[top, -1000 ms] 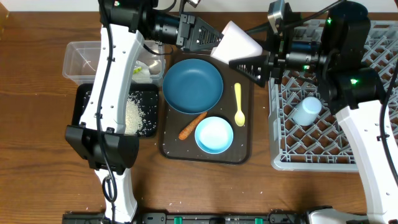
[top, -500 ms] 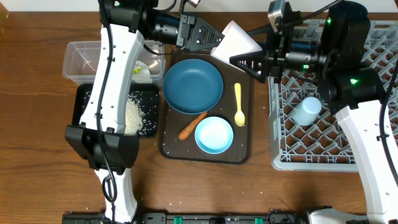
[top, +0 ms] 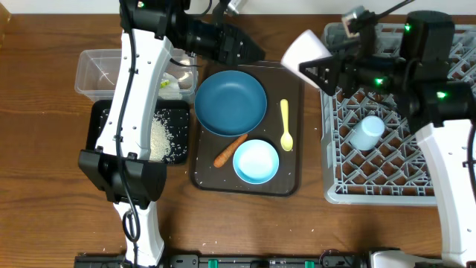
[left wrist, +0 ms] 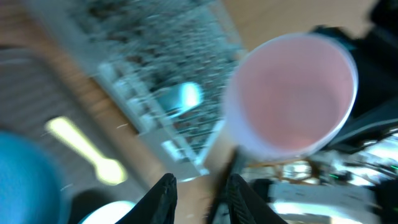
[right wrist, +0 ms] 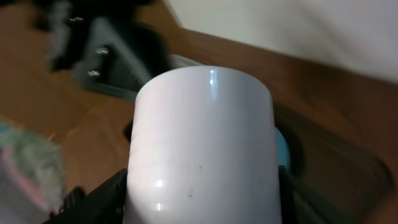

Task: Sort waste into correct bins and load items into the dishwasher rack
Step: 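Place pink cup upside down in rack with right gripper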

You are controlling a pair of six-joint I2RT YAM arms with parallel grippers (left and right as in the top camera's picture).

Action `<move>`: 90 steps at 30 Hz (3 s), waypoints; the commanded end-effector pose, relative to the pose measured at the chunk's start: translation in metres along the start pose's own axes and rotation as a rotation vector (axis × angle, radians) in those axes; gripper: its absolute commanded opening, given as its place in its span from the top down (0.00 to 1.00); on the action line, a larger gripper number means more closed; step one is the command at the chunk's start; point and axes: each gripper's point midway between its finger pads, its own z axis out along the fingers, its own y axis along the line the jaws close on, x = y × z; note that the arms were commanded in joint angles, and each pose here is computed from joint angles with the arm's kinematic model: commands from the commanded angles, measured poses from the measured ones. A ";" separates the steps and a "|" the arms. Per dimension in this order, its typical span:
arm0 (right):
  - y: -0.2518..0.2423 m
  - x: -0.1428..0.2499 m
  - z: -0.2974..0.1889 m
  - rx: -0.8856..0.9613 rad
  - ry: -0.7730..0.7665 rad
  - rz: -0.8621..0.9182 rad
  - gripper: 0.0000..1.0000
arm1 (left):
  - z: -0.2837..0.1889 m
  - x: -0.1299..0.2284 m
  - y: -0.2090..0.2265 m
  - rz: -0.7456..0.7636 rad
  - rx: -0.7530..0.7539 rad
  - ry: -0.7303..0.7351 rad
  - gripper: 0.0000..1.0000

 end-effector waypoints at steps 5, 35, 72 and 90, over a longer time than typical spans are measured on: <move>-0.066 0.025 -0.068 0.409 0.000 0.267 0.41 | -0.007 0.017 0.061 -0.043 -0.344 0.079 0.70; -0.158 0.211 -0.171 0.867 0.607 0.964 0.42 | 0.032 0.048 0.073 -0.035 -0.418 0.218 0.69; -0.207 0.230 -0.145 0.830 0.663 1.016 0.13 | 0.037 0.053 0.072 -0.017 -0.456 0.247 0.68; -0.109 0.069 -0.068 0.604 0.317 0.439 0.19 | -0.073 0.051 0.046 -0.146 -0.849 0.032 0.68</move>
